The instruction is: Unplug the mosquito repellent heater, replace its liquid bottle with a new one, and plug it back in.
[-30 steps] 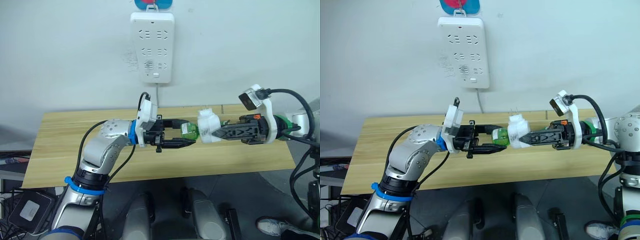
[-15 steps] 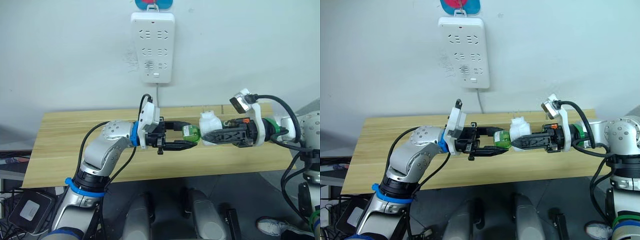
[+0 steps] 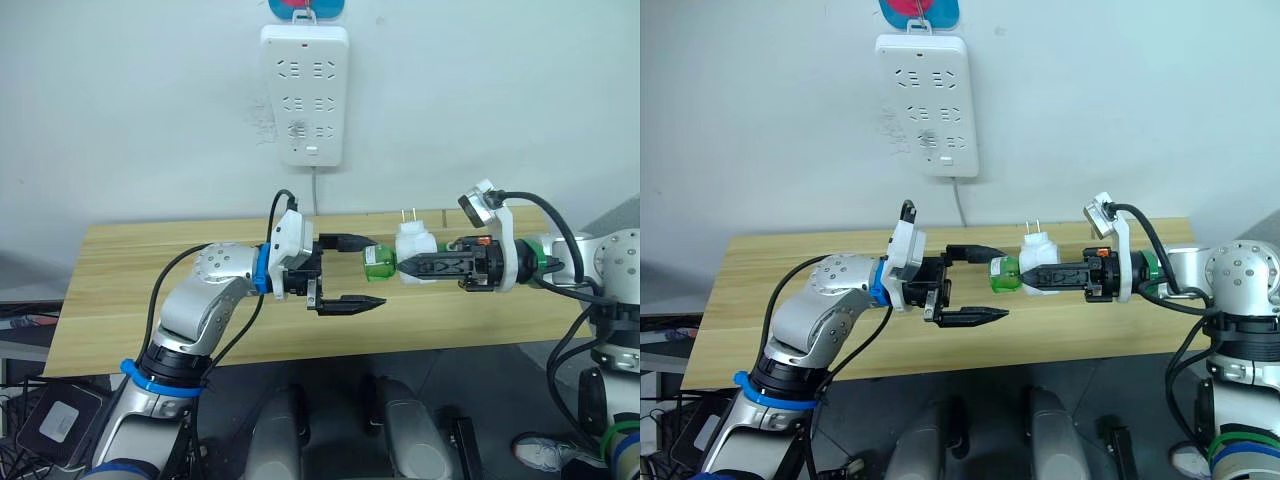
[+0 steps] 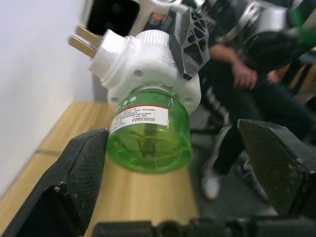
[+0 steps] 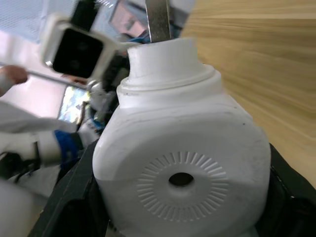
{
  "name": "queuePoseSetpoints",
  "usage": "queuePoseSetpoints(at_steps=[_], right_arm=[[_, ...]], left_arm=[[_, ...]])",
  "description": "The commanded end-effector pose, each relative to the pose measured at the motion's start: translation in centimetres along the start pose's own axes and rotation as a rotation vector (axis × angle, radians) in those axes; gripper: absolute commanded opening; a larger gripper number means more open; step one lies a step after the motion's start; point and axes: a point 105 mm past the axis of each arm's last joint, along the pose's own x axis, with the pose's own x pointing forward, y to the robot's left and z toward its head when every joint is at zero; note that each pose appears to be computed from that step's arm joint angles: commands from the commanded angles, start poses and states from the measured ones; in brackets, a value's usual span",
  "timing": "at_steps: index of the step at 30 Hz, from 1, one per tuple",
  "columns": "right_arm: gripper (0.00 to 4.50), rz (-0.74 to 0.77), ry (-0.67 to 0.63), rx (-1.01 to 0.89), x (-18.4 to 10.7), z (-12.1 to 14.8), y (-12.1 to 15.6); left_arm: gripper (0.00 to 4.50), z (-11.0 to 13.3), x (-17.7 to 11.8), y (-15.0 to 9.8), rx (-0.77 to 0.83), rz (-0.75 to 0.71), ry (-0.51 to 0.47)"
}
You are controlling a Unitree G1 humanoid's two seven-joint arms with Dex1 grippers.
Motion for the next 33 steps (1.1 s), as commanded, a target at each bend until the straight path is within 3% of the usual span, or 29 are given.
queuePoseSetpoints(at_steps=[1,4,7,14,22,25,30,31,33], right_arm=[[3.10,-0.169,-0.040,-0.082,-0.2,0.2,-1.2],[3.10,-0.301,-0.059,-0.101,0.5,0.1,-2.6],[3.10,-0.330,-0.083,-0.105,1.4,0.4,-2.5],[3.10,-0.378,-0.126,-0.100,2.5,0.9,-2.2],[3.10,-0.342,-0.120,-0.092,3.3,0.5,-1.5],[3.10,-0.343,-0.118,-0.089,3.5,0.6,-1.5],[3.10,-0.323,-0.129,-0.085,4.0,0.9,-1.3],[3.10,-0.311,-0.131,-0.084,4.1,0.9,-1.1],[3.10,-0.296,-0.136,-0.080,4.4,0.9,-0.9]], left_arm=[[4.50,-0.3,-0.7,1.0,0.231,0.084,0.110],[4.50,-1.1,-0.3,1.7,0.397,0.132,0.220],[4.50,-1.8,0.5,1.7,0.507,0.128,0.289],[4.50,-2.6,2.0,1.8,0.670,0.167,0.389],[4.50,-2.4,2.6,3.1,0.729,0.276,0.427],[3.91,-2.1,3.0,2.9,0.725,0.265,0.413],[2.40,-2.4,3.2,2.8,0.711,0.255,0.423],[2.19,-2.3,3.2,2.8,0.711,0.255,0.421],[2.19,-2.4,3.3,2.7,0.710,0.251,0.421]])
